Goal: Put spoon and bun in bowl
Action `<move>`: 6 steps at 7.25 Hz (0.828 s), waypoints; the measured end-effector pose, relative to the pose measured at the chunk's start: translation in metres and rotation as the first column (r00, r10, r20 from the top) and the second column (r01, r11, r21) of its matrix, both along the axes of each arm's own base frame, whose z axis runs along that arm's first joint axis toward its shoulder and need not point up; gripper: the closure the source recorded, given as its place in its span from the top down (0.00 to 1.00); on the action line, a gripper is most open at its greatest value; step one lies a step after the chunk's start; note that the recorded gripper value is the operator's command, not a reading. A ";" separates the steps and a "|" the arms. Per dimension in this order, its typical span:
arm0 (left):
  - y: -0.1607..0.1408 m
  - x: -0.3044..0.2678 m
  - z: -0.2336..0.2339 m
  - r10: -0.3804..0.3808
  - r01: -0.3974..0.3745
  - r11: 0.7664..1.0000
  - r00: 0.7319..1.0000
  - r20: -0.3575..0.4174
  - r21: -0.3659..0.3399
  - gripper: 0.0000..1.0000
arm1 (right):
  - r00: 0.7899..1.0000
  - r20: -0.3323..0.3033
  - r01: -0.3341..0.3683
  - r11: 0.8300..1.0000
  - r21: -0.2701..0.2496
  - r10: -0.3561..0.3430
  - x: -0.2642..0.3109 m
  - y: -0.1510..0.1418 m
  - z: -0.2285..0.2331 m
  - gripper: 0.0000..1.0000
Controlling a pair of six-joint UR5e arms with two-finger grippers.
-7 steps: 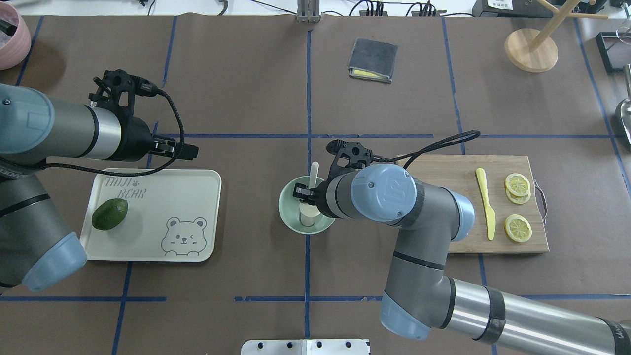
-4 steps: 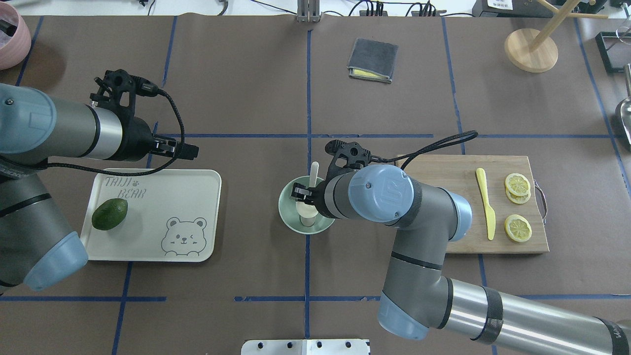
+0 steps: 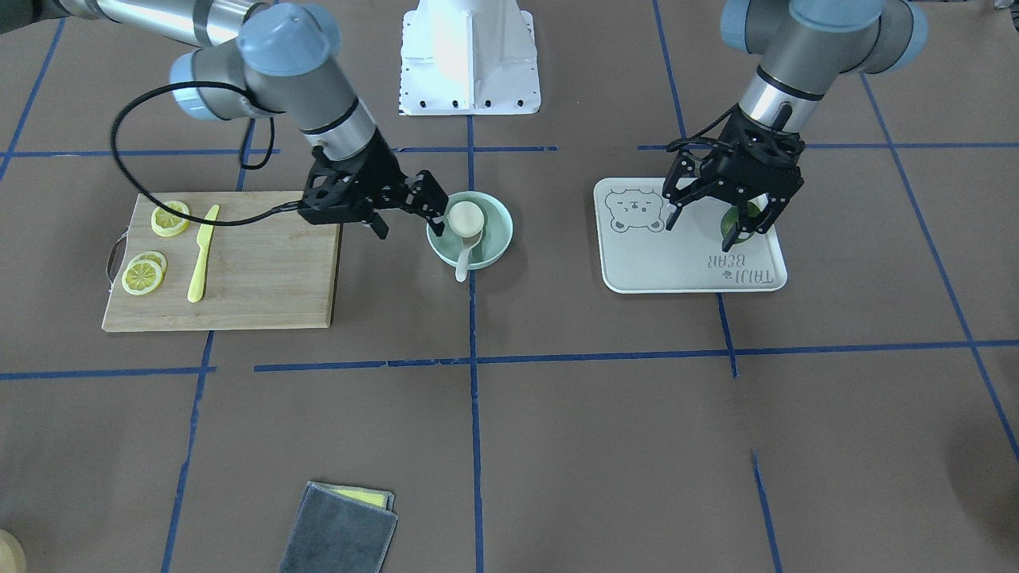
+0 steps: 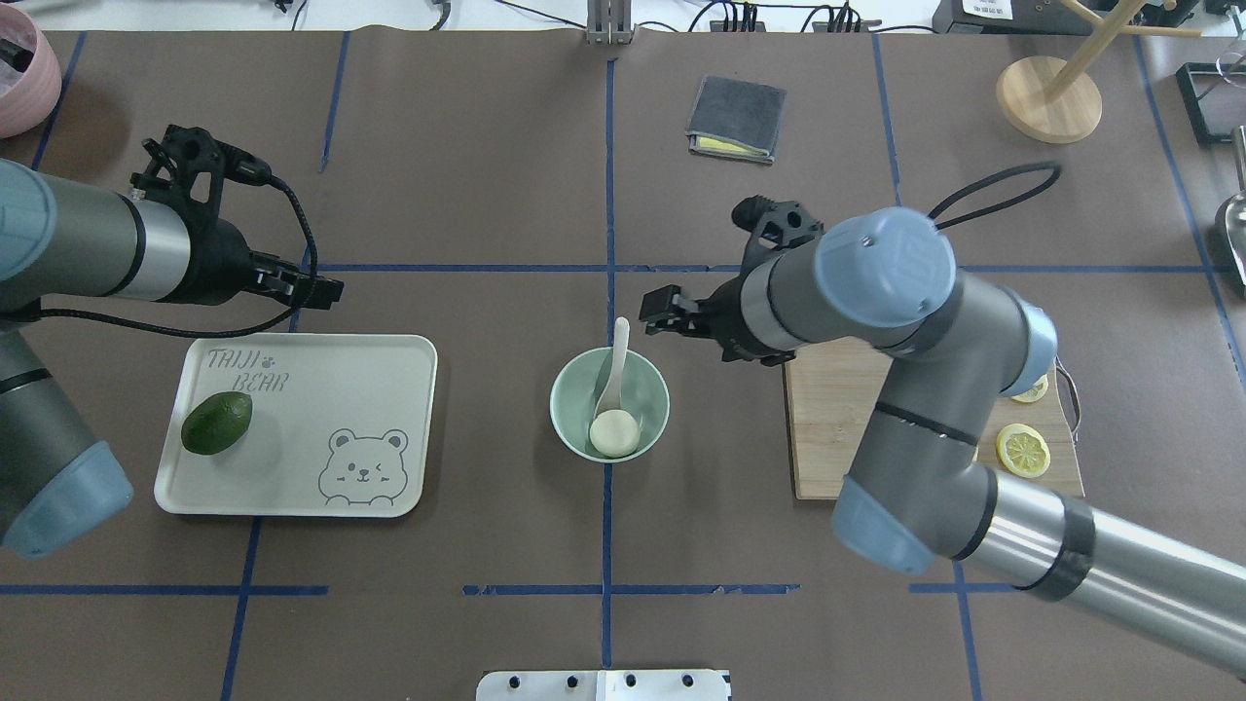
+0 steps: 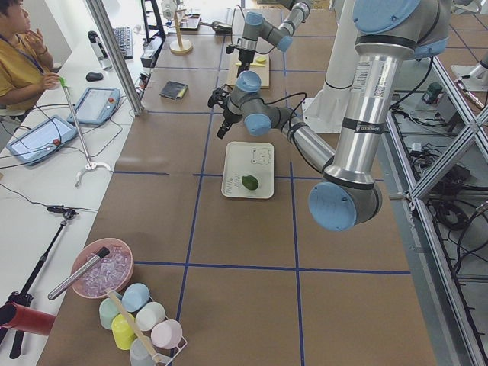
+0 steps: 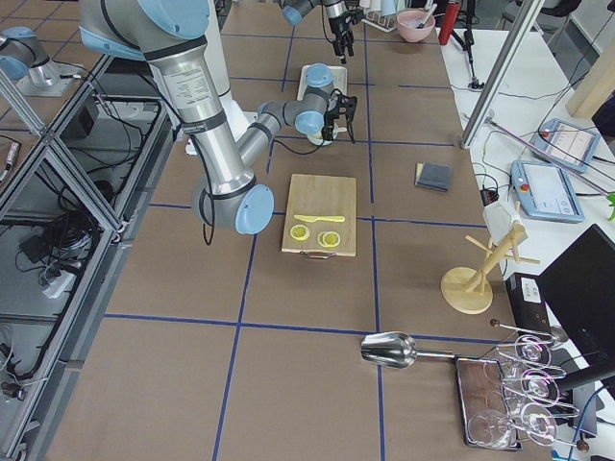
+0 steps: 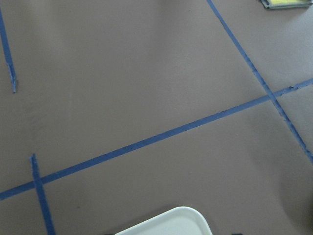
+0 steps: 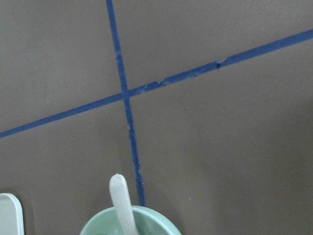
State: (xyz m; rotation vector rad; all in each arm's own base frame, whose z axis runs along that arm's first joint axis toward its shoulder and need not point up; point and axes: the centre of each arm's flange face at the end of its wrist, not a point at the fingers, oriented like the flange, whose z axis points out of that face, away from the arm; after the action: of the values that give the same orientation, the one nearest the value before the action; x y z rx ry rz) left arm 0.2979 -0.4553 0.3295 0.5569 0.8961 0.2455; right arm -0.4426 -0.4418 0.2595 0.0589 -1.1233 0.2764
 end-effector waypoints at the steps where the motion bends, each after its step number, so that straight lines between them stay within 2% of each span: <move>1: -0.011 -0.037 0.021 0.023 -0.025 0.999 0.999 0.047 0.037 0.84 | 0.998 -0.044 0.041 0.999 0.029 -0.040 0.057 -0.022 0.043 1.00; 3: -0.035 -0.139 0.080 0.064 -0.086 0.989 0.983 0.175 0.122 0.84 | 0.982 -0.165 0.116 0.986 0.118 -0.096 0.176 -0.055 0.138 1.00; 4: -0.045 -0.202 0.121 0.073 -0.112 0.982 0.966 0.247 0.150 0.85 | 0.967 -0.225 0.156 0.976 0.150 -0.120 0.236 -0.065 0.183 1.00; 5: -0.051 -0.258 0.158 0.083 -0.133 0.980 0.950 0.302 0.151 1.00 | 0.946 -0.287 0.207 0.963 0.173 -0.152 0.288 -0.071 0.220 1.00; 6: -0.051 -0.306 0.189 0.099 -0.145 0.983 0.934 0.342 0.112 1.00 | 0.922 -0.338 0.261 0.948 0.184 -0.188 0.338 -0.077 0.251 1.00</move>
State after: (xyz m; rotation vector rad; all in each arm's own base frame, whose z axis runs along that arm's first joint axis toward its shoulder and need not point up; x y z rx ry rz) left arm -0.0084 -0.5067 0.5181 0.5649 0.5844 0.5029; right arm -0.1045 -0.5191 0.5108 0.1684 -0.8260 -0.0703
